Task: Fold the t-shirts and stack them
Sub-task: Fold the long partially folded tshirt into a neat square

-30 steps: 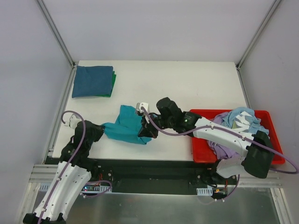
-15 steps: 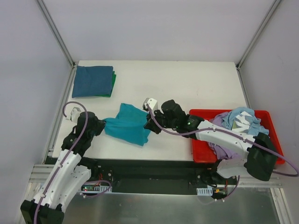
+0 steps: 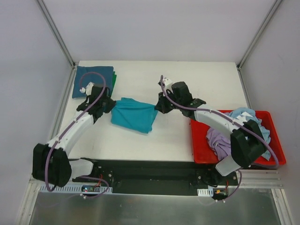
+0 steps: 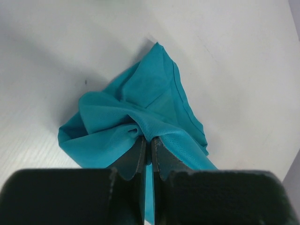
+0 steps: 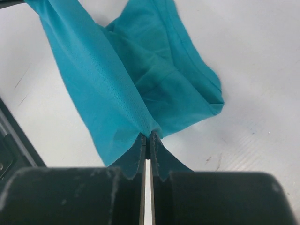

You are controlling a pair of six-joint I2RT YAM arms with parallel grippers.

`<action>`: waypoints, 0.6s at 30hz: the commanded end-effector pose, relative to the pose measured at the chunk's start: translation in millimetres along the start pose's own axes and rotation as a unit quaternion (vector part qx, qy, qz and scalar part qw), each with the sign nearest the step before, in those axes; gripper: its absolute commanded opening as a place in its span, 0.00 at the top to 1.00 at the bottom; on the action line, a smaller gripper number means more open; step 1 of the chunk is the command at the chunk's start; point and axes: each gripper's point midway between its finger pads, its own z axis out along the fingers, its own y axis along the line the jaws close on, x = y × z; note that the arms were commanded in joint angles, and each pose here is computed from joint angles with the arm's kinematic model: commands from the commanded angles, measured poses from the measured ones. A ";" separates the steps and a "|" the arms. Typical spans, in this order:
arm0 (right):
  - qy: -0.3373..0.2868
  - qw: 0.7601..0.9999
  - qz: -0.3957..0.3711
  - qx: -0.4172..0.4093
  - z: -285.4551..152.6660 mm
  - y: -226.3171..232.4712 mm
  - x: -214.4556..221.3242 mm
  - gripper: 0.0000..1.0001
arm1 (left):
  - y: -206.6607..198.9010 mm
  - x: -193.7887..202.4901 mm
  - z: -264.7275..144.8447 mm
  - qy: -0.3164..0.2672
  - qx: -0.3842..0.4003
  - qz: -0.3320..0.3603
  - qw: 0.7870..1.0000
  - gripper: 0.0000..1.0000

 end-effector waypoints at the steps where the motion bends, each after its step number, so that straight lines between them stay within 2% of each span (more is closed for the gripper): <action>1: 0.000 0.999 0.041 0.021 19.6 -33.5 -16.7 0.99 | -15.6 -24.4 32.6 -0.024 -0.027 0.043 0.998 1.00; 5: 0.007 0.994 0.087 0.059 42.3 -70.8 -19.2 0.99 | -23.7 -18.3 71.5 0.016 -0.046 0.056 0.997 0.97; 8: 0.019 0.990 0.129 0.059 57.7 -86.6 -14.1 0.99 | -30.4 -8.3 99.9 0.070 -0.042 0.063 0.995 0.97; 13: 0.041 0.986 0.144 0.073 74.0 -103.6 3.4 0.99 | -25.3 5.1 127.5 0.110 -0.055 0.063 0.990 0.96; 15: 0.046 0.985 0.151 0.071 78.3 -108.5 5.1 0.95 | -25.3 7.8 131.4 0.116 -0.054 0.066 0.989 0.90; 18: 0.048 0.984 0.151 0.086 82.6 -116.9 0.9 0.90 | -26.7 8.8 133.4 0.122 -0.051 0.075 0.988 0.64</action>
